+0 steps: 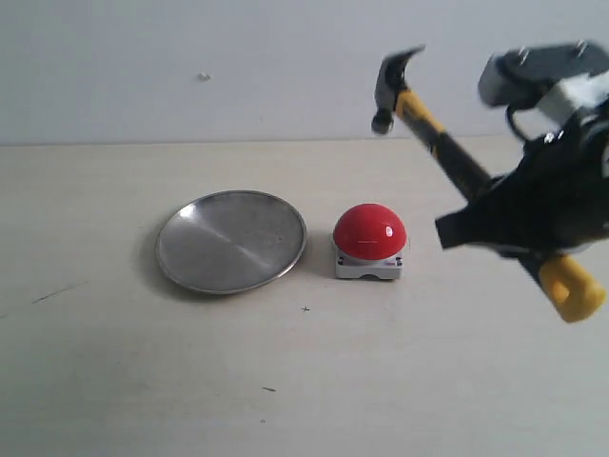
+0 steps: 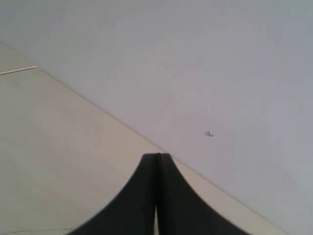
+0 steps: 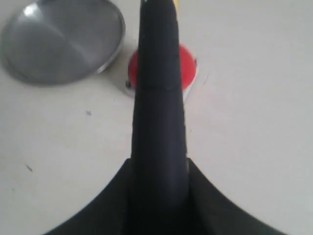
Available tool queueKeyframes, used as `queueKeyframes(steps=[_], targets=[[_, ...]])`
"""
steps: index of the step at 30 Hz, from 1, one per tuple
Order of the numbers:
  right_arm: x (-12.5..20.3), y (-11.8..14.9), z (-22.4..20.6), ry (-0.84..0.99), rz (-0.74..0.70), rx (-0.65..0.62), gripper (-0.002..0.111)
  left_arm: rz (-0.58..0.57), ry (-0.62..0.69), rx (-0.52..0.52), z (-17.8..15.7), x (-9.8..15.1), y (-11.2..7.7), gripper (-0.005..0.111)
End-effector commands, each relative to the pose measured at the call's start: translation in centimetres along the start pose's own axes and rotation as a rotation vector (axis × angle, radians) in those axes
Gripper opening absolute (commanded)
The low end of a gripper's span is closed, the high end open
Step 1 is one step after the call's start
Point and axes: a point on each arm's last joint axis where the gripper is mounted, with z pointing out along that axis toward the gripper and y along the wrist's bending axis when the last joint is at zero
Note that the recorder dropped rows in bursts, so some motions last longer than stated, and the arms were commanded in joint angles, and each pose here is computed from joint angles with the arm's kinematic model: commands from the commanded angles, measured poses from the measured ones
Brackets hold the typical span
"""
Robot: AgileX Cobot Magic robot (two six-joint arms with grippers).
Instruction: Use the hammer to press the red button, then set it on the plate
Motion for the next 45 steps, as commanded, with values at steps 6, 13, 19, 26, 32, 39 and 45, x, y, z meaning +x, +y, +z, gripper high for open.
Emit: queueKeyframes(steps=[6, 13, 19, 26, 32, 39, 45], targets=[[0.5, 0.5, 5.1, 0.184, -0.046, -0.051, 0.000, -0.005, -0.004, -0.001, 0.0, 0.1, 0.1, 0.000], [-2.2, 1.3, 0.6, -0.074, 0.050, -0.131, 0.000, -0.005, -0.004, -0.001, 0.0, 0.1, 0.1, 0.000], [-2.8, 2.2, 0.3, -0.182, 0.105, -0.231, 0.000, -0.005, -0.004, -0.001, 0.0, 0.1, 0.1, 0.000], [-2.5, 2.5, 1.2, -0.294, 0.224, -0.285, 0.000, -0.005, -0.004, -0.001, 0.0, 0.1, 0.1, 0.000], [-2.5, 4.8, 1.9, -0.345, 0.187, -0.270, 0.000, -0.005, -0.004, -0.001, 0.0, 0.1, 0.1, 0.000], [-2.7, 6.9, 2.3, -0.347, 0.134, -0.260, 0.000, -0.005, -0.004, -0.001, 0.0, 0.1, 0.1, 0.000], [-2.2, 9.2, 2.9, -0.285, -0.126, -0.436, 0.000, -0.005, -0.004, -0.001, 0.0, 0.1, 0.1, 0.000]])
